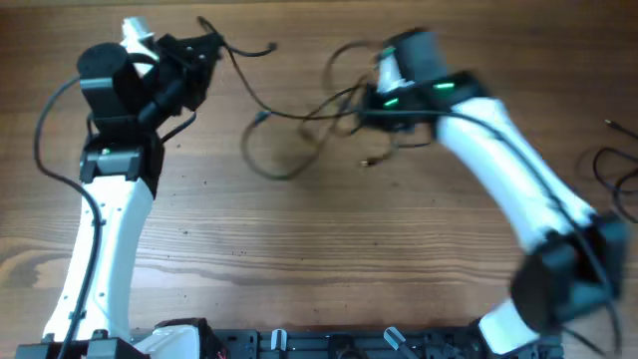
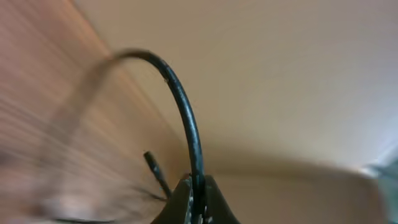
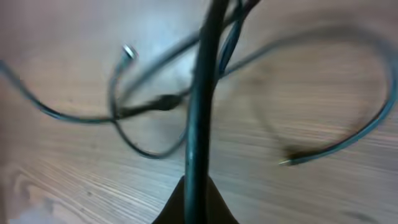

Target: Untangle cables

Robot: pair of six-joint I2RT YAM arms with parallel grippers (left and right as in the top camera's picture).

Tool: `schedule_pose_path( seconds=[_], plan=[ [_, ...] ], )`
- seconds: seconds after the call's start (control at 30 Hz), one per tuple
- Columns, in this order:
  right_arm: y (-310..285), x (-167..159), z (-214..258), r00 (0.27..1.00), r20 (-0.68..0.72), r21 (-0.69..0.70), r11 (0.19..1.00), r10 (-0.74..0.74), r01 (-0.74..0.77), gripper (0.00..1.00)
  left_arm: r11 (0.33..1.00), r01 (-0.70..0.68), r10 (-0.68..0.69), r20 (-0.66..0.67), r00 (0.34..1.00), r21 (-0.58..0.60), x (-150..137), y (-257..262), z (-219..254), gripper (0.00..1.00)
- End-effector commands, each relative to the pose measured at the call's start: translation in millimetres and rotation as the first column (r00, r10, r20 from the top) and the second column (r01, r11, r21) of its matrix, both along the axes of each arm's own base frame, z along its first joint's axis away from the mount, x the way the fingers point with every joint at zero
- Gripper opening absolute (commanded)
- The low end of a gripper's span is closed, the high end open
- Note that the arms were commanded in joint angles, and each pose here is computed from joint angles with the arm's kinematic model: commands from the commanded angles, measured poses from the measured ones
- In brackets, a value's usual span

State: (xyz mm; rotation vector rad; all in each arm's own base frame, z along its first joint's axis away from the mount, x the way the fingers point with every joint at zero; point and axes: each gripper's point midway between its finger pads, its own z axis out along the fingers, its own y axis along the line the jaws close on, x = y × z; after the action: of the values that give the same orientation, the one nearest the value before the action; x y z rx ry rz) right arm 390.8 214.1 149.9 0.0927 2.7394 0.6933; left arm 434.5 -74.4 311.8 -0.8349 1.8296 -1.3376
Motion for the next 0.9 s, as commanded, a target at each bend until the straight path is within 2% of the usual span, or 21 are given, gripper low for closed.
schedule_pose_path(
  seconds=[0.0, 0.07, 0.13, 0.23, 0.27, 0.3, 0.4, 0.43, 0.47, 0.57, 0.63, 0.7, 0.77, 0.8, 0.87],
  plan=[
    [-94.2, 13.2, 88.9, 0.965, 0.231, 0.016, 0.993, -0.12, 0.119, 0.04, 0.933, -0.215, 0.224, 0.002, 0.975, 0.29, 4.0, 78.6, -29.0, 0.04],
    [-126.9, 13.8, 101.0, 0.949, 0.263, 0.01, 0.984, -0.172, 0.176, 0.04, 0.911, -0.258, 0.282, -0.028, 0.959, 0.322, 1.0, 98.2, -38.4, 0.04],
    [-166.0, 12.9, 98.0, 0.939, 0.249, -0.015, 0.968, -0.238, 0.25, 0.04, 0.857, -0.301, 0.336, -0.011, 0.942, 0.418, -1.4, 122.6, -44.2, 0.04],
    [-212.5, 11.5, 93.1, 0.918, 0.238, -0.043, 0.941, -0.316, 0.335, 0.04, 0.769, -0.406, 0.491, -0.05, 0.87, 0.493, -11.3, 161.3, -58.6, 0.04],
    [-228.7, 12.8, 94.3, 0.903, 0.246, -0.041, 0.927, -0.351, 0.372, 0.04, 0.709, -0.438, 0.548, -0.042, 0.835, 0.552, -16.2, 177.3, -62.2, 0.04],
    [-252.4, 12.8, 95.7, 0.88, 0.255, -0.04, 0.905, -0.402, 0.424, 0.04, 0.623, -0.483, 0.633, -0.034, 0.773, 0.615, -25.1, 198.3, -66.2, 0.04],
    [-311.8, 2.8, 96.2, 0.81, 0.255, -0.036, 0.832, -0.528, 0.553, 0.04, 0.369, -0.56, 0.83, 0.008, 0.558, 0.742, -60.3, 251.8, -70.6, 0.04],
    [-349.8, -5.2, 98.9, 0.751, 0.27, -0.031, 0.775, -0.602, 0.632, 0.04, 0.251, -0.564, 0.892, 0.039, 0.45, 0.786, -78.0, 276.3, -72.3, 0.04],
    [-364.5, -8.8, 100.5, 0.72, 0.273, -0.019, 0.745, -0.638, 0.667, 0.04, 0.229, -0.561, 0.904, 0.04, 0.426, 0.796, -82.0, 283.0, -74.7, 0.04],
    [-392.5, -13.4, 111.0, 0.653, 0.289, 0.058, 0.693, -0.7, 0.718, 0.04, 0.213, -0.529, 0.926, 0.003, 0.378, 0.822, -90.5, 302.2, -93.4, 0.04],
    [-396.6, -13.0, 117.5, 0.639, 0.296, 0.088, 0.686, -0.71, 0.722, 0.04, 0.223, -0.504, 0.93, -0.028, 0.366, 0.835, -92.5, 308.4, -106.6, 0.04],
    [-377.9, -1.5, 132.5, 0.697, 0.349, 0.136, 0.77, -0.626, 0.624, 0.04, 0.318, -0.487, 0.895, -0.088, 0.436, 0.814, -79.9, 296.0, -119.1, 0.04],
    [-366.2, 6.3, 139.9, 0.725, 0.396, 0.128, 0.815, -0.564, 0.565, 0.04, 0.409, -0.468, 0.843, -0.128, 0.522, 0.783, -64.4, 274.1, -123.7, 0.04],
    [-360.8, 12.4, 144.5, 0.731, 0.432, 0.115, 0.837, -0.528, 0.536, 0.04, 0.43, -0.452, 0.824, -0.134, 0.551, 0.781, -59.5, 265.4, -124.4, 0.04],
    [-357.6, 29.0, 161.8, 0.7, 0.522, 0.108, 0.852, -0.487, 0.512, 0.04, 0.519, -0.374, 0.725, -0.163, 0.669, 0.768, -42.1, 230.5, -127.9, 0.04]
  ],
)
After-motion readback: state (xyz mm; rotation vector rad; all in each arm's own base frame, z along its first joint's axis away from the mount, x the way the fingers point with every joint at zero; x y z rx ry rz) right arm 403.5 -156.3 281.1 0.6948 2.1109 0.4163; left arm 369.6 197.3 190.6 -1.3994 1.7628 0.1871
